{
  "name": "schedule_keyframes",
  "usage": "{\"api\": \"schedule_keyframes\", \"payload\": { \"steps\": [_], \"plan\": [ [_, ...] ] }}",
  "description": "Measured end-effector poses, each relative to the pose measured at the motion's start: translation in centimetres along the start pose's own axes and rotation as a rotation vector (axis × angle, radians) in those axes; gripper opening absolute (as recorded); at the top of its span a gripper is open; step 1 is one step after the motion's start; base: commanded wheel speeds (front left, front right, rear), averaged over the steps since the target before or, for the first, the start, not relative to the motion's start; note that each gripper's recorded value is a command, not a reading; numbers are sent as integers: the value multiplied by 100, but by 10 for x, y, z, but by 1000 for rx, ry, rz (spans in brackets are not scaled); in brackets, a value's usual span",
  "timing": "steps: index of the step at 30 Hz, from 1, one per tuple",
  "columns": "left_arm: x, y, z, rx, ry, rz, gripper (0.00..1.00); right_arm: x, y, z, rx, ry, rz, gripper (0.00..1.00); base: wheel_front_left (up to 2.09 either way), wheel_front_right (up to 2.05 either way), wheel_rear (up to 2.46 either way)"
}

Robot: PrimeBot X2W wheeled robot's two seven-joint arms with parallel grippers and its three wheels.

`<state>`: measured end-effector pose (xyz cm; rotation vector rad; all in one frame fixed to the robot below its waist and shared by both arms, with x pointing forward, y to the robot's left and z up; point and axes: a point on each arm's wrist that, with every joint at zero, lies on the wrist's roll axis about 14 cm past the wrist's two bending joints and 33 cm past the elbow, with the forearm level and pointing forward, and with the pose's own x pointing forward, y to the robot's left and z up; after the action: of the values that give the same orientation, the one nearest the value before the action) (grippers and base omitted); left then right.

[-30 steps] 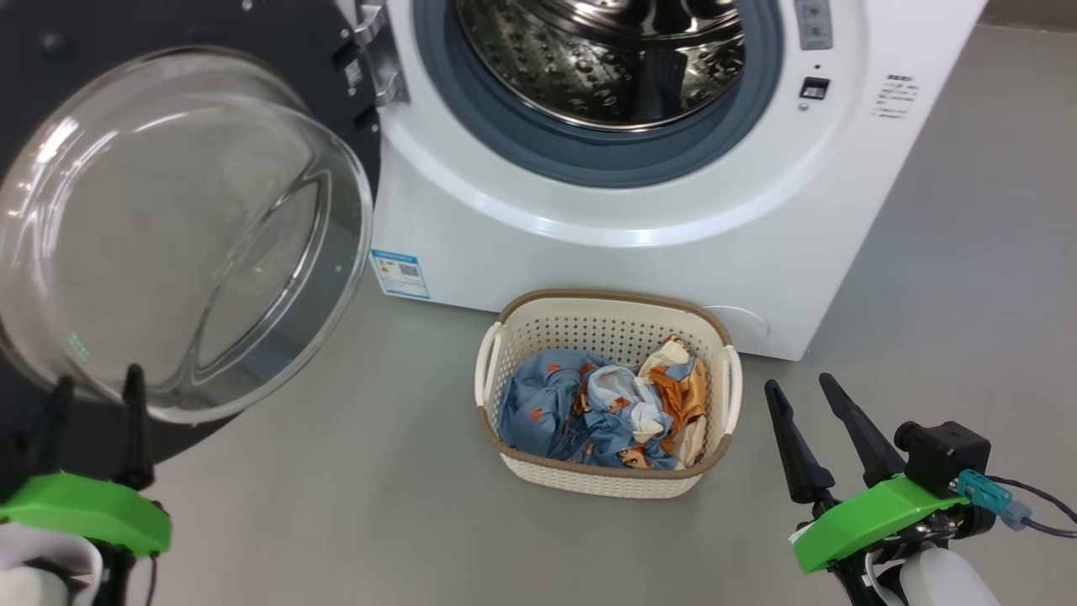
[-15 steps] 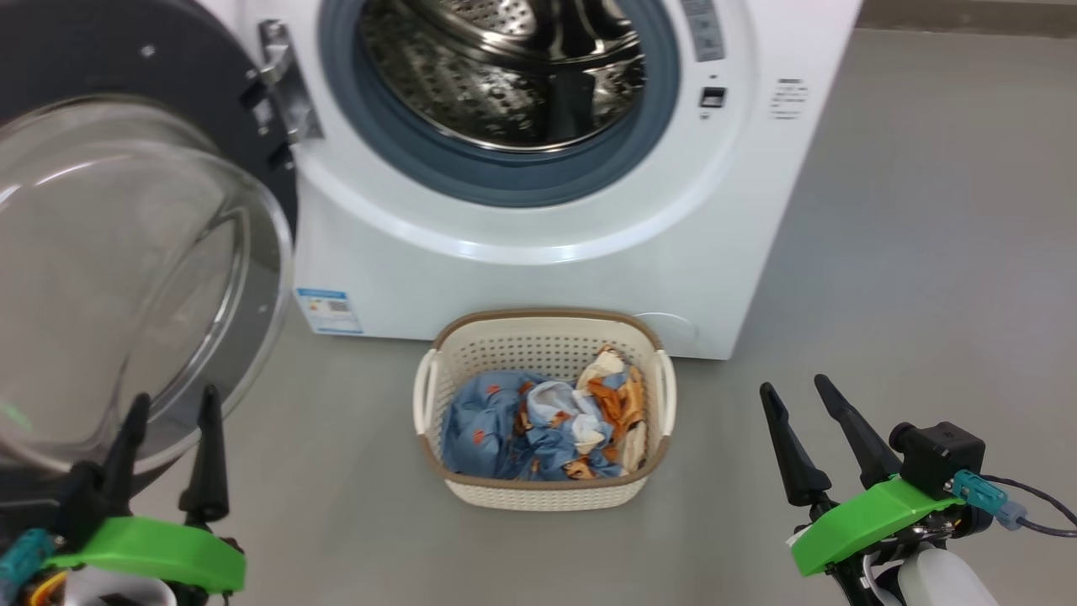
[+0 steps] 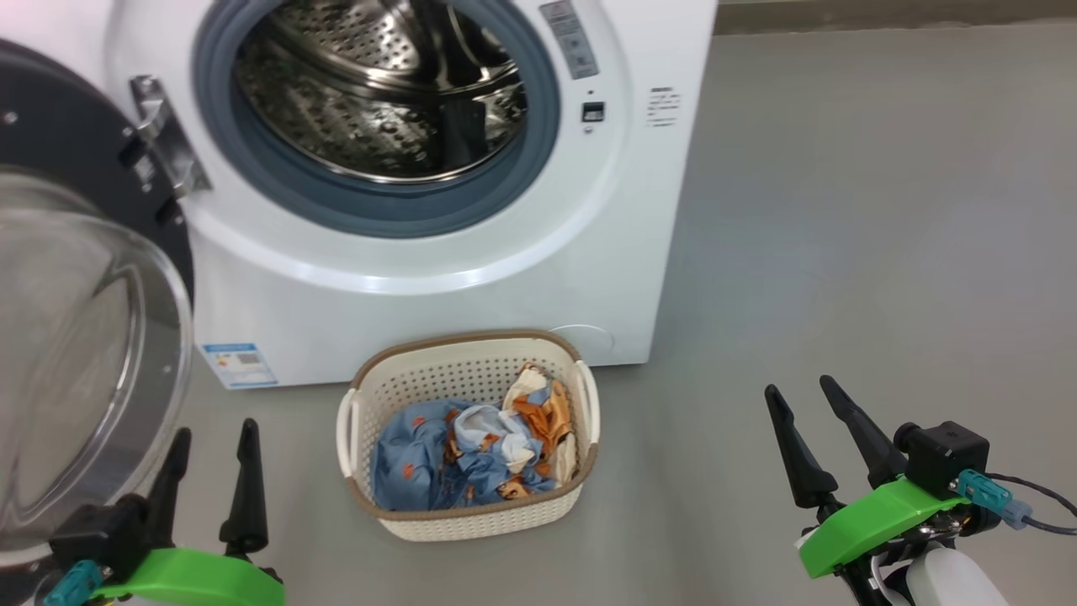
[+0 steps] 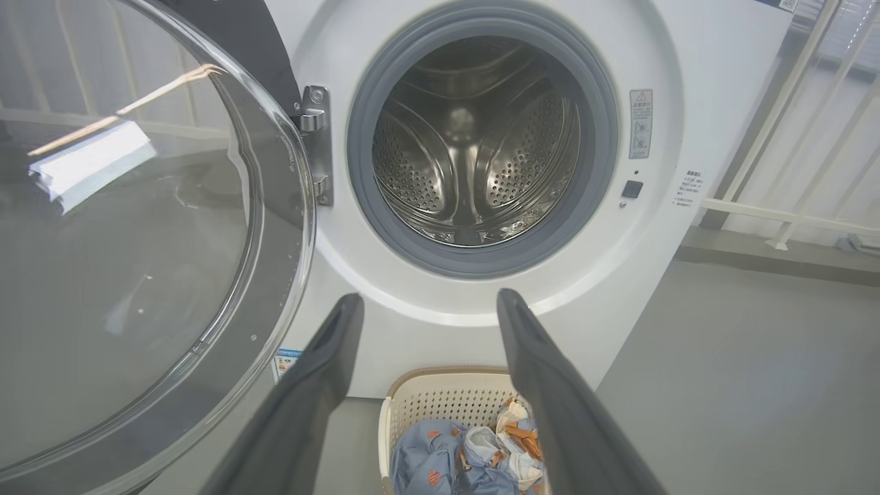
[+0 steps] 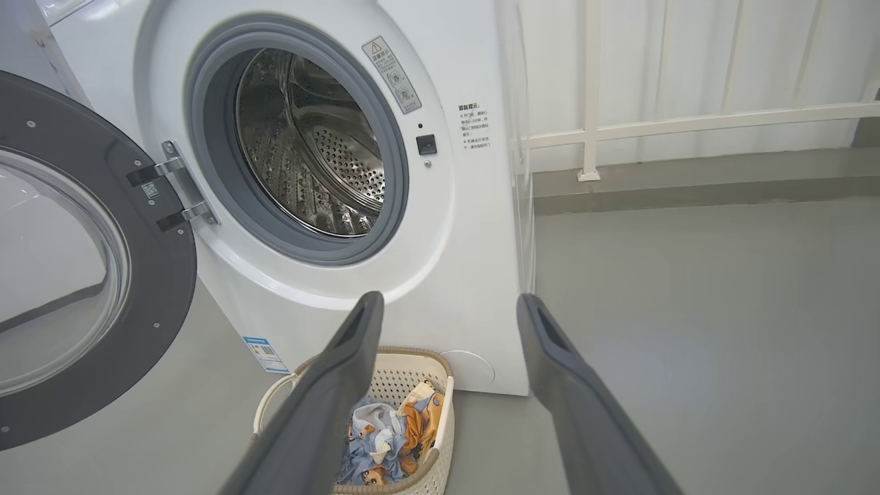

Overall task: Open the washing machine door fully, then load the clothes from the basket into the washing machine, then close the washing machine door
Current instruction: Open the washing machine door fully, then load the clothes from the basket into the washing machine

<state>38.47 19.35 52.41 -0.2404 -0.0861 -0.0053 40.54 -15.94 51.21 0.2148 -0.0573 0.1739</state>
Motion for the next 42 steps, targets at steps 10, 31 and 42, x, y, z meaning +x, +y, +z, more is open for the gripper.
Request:
{"api": "schedule_keyframes", "payload": {
  "steps": [10,31,42],
  "plan": [
    [2,-26,-16,-38,32,-71,100,-15,-24,14,-30,-29,-57,100,0,0,0],
    [-1,-29,-16,-28,13,-78,100,-14,-31,27,-39,-70,-78,100,0,0,0],
    [-1,-27,-13,-29,3,-75,100,-13,-30,27,-39,-69,-73,100,0,0,0]
  ]
}}
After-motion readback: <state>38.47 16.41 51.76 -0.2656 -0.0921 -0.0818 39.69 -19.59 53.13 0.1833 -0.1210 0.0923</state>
